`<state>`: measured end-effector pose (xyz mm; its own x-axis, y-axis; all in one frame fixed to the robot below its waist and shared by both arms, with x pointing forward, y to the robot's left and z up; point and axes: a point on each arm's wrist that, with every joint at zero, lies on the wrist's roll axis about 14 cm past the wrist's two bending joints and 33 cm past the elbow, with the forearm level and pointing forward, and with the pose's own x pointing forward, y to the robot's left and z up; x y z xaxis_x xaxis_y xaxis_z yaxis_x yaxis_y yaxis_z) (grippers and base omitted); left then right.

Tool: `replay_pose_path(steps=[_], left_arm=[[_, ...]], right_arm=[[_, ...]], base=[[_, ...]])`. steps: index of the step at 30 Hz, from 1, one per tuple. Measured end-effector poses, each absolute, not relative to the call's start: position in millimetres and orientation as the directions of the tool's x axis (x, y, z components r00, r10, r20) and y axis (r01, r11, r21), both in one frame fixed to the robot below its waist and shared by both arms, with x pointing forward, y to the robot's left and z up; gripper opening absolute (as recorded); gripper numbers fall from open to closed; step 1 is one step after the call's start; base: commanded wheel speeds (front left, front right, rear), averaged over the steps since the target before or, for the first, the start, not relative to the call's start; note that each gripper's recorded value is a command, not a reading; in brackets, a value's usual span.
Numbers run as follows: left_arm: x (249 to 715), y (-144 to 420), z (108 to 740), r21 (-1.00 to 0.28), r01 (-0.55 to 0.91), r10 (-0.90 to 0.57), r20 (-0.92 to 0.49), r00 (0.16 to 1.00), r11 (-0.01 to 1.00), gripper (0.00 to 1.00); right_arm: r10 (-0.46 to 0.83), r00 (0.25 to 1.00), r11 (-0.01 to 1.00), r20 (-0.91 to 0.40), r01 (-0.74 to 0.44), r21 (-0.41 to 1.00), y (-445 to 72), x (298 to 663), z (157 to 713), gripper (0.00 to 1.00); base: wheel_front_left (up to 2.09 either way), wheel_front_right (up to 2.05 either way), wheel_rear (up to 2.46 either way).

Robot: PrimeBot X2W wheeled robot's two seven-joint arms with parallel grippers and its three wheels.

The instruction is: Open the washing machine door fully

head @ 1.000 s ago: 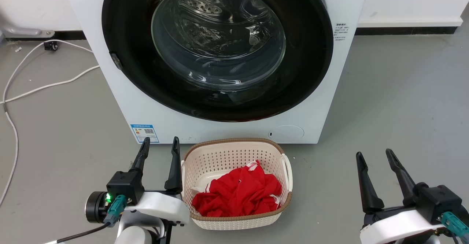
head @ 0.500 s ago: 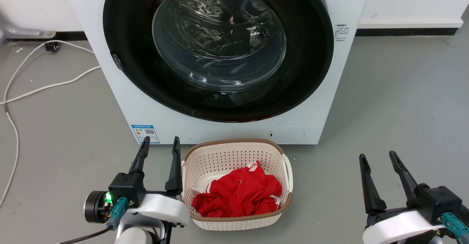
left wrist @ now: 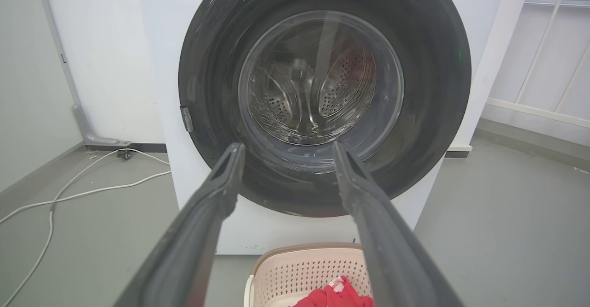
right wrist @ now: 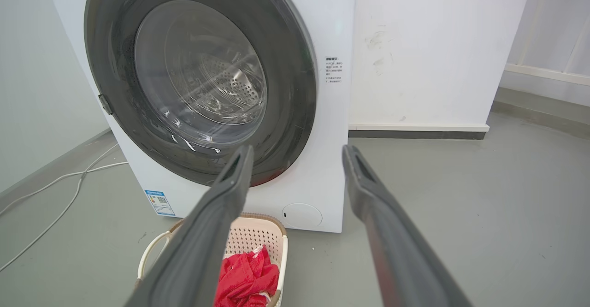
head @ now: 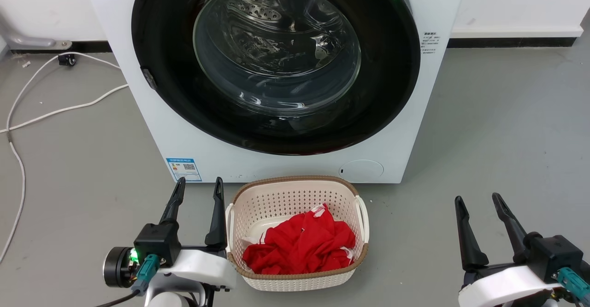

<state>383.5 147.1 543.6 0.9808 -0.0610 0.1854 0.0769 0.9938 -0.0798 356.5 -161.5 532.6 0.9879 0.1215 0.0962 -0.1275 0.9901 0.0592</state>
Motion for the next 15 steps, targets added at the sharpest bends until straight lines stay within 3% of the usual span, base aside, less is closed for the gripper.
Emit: replay_pose_path(steps=[8,9,10,11,15], left_arm=[[382.5,148.4,542.0,-0.08,0.073,-0.057,0.181,0.982,0.994,1.0],[382.5,148.6,541.8,-0.08,0.072,-0.057,0.181,0.982,0.994,1.0],[382.5,148.8,541.7,-0.08,0.072,-0.056,0.18,0.982,0.994,1.0],[382.5,149.0,541.6,-0.08,0.071,-0.055,0.18,0.982,0.994,1.0],[382.4,150.0,541.3,-0.081,0.068,-0.053,0.179,0.982,0.994,1.0]], right_arm=[[0.12,0.989,0.989,0.09,-0.127,0.072,-161.7,357.0,530.6,0.98],[0.12,0.989,0.989,0.088,-0.127,0.079,-161.6,357.1,530.0,0.36],[0.12,0.989,0.989,0.086,-0.127,0.081,-161.6,357.2,529.5,0.04],[0.12,0.989,0.988,0.086,-0.127,0.084,-161.5,357.2,529.2,0.0],[0.118,0.989,0.986,0.089,-0.127,0.108,-161.5,357.6,529.3,0.0]], base=[[0.0,0.0,0.0],[0.0,0.0,0.0],[0.0,0.0,0.0],[0.0,0.0,0.0],[0.0,0.0,0.0]])
